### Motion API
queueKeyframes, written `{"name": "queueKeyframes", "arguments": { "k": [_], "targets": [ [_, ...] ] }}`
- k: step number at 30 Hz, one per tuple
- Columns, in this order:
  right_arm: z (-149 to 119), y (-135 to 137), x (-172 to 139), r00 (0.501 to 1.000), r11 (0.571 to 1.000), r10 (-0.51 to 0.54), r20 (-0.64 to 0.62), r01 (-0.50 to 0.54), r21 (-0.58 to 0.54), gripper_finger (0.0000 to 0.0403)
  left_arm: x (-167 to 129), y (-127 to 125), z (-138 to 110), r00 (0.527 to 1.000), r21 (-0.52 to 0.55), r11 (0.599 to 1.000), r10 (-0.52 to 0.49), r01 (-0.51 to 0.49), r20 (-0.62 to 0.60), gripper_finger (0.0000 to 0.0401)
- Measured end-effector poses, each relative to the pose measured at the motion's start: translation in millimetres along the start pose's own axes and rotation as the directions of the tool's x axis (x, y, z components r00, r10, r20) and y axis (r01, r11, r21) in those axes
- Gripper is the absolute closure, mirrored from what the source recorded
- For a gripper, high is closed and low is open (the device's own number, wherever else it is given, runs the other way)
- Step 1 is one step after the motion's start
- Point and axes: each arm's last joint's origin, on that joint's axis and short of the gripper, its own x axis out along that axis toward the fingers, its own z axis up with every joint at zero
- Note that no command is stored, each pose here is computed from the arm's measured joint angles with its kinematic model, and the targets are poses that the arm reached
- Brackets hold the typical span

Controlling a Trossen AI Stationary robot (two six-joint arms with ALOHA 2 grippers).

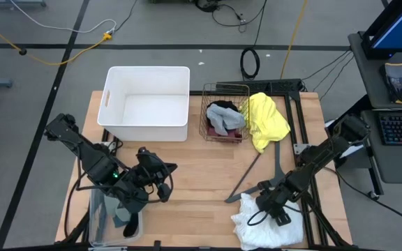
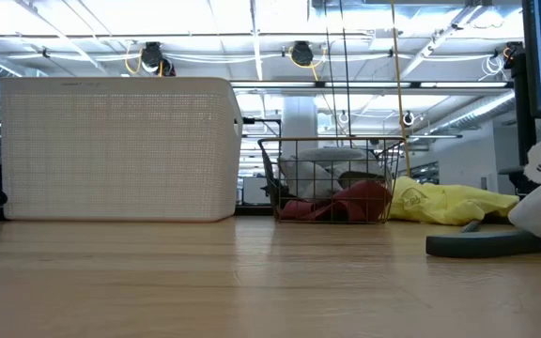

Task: Pick & Place Cloths
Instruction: Put the white cloth into the white bin

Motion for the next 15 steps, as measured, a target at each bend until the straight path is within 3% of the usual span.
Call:
{"name": "queueKeyframes", "arguments": {
  "k": [5,12,15],
  "targets": [
    [-0.5,0.0,-3.1,1.000,1.000,0.002,0.014,-0.003,0.013,0.0249,3.9,2.0,2.6,1.000,0.018,1.000,0.014,-0.014,0.003,0.0382],
    [-1.3,1.0,-15.0,0.999,1.000,0.014,0.046,-0.015,0.011,0.0360,8.9,4.7,6.1,0.999,-0.001,0.999,0.033,-0.033,0.007,0.0398],
    [-1.6,2.2,-24.9,0.996,1.000,0.029,0.079,-0.030,0.003,0.0371,10.5,5.5,7.1,0.999,-0.031,0.999,0.035,-0.035,0.004,0.0388]
  ]
}}
